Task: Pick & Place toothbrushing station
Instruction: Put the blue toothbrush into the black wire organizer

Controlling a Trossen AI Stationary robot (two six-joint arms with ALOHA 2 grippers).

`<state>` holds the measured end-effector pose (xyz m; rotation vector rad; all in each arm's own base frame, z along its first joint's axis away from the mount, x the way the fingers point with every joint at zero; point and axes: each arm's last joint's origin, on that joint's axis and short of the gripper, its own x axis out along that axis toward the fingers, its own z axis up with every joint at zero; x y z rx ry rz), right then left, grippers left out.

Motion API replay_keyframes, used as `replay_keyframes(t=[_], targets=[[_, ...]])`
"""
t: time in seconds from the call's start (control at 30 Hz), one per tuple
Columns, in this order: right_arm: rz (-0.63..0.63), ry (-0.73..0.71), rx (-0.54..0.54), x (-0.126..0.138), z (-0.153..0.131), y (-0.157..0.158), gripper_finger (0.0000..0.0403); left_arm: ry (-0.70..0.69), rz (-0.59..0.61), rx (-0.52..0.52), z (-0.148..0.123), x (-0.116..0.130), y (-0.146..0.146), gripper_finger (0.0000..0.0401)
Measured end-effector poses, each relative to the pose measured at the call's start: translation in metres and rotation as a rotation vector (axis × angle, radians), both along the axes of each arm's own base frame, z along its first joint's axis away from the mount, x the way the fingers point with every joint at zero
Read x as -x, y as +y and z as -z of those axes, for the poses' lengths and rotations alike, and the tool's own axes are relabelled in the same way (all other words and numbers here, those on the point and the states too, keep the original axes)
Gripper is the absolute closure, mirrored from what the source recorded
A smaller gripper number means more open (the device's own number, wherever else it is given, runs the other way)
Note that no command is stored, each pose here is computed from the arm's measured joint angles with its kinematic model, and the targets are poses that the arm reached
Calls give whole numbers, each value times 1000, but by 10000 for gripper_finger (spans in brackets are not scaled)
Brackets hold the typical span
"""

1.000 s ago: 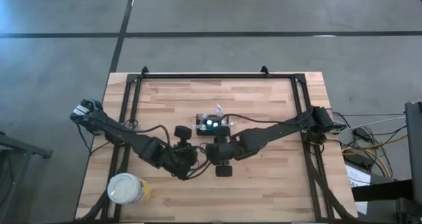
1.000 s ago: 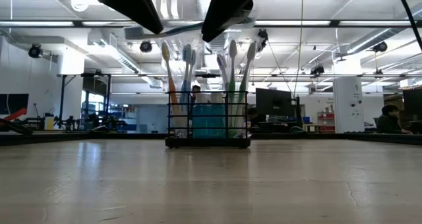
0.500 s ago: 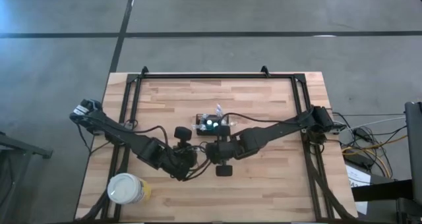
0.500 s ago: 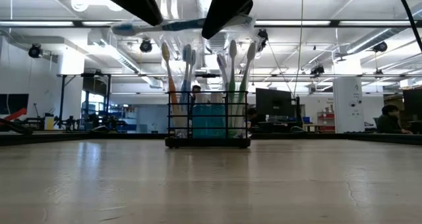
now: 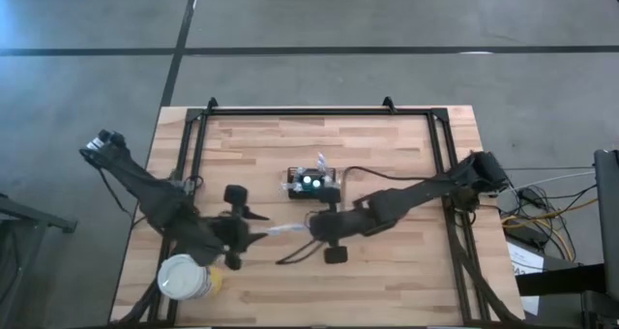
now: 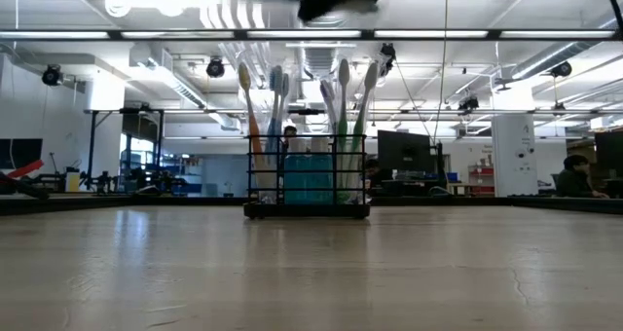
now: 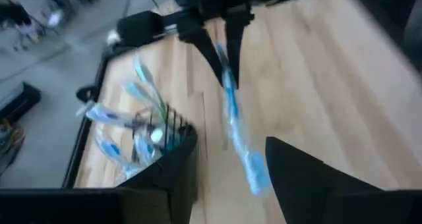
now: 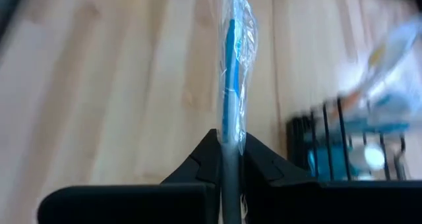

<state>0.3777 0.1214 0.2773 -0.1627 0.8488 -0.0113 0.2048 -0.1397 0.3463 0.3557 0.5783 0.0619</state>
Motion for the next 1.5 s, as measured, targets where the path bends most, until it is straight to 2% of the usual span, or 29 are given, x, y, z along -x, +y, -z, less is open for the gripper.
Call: replay_keyframes(t=[0.17,0.3,0.5,0.6,0.7,0.83,0.93,1.03,1.23,1.37,1.5], targets=[[-34,-229,-50,28,-10,-8,384,-211,25,124,8,31,18,239],[-29,-415,-63,55,-1,-19,384,-396,28,226,28,53,38,270],[-43,-798,-119,80,9,-27,384,-723,-7,316,68,70,60,356],[-29,-872,-127,82,18,-33,384,-813,-6,341,84,72,67,392],[-6,-902,-125,76,24,-37,384,-837,-27,377,90,70,72,393],[20,-954,-105,58,33,-42,382,-845,-43,399,83,61,73,392],[31,-971,-74,41,30,-45,379,-848,7,389,71,52,68,379],[23,-953,-24,24,28,-45,379,-817,24,337,59,42,63,347],[7,-912,49,2,6,-38,377,-815,21,305,38,28,57,246],[29,-892,107,-3,-4,-38,377,-821,-5,328,33,23,56,178],[52,-914,154,-5,-15,-38,376,-818,-29,353,32,16,56,133]])
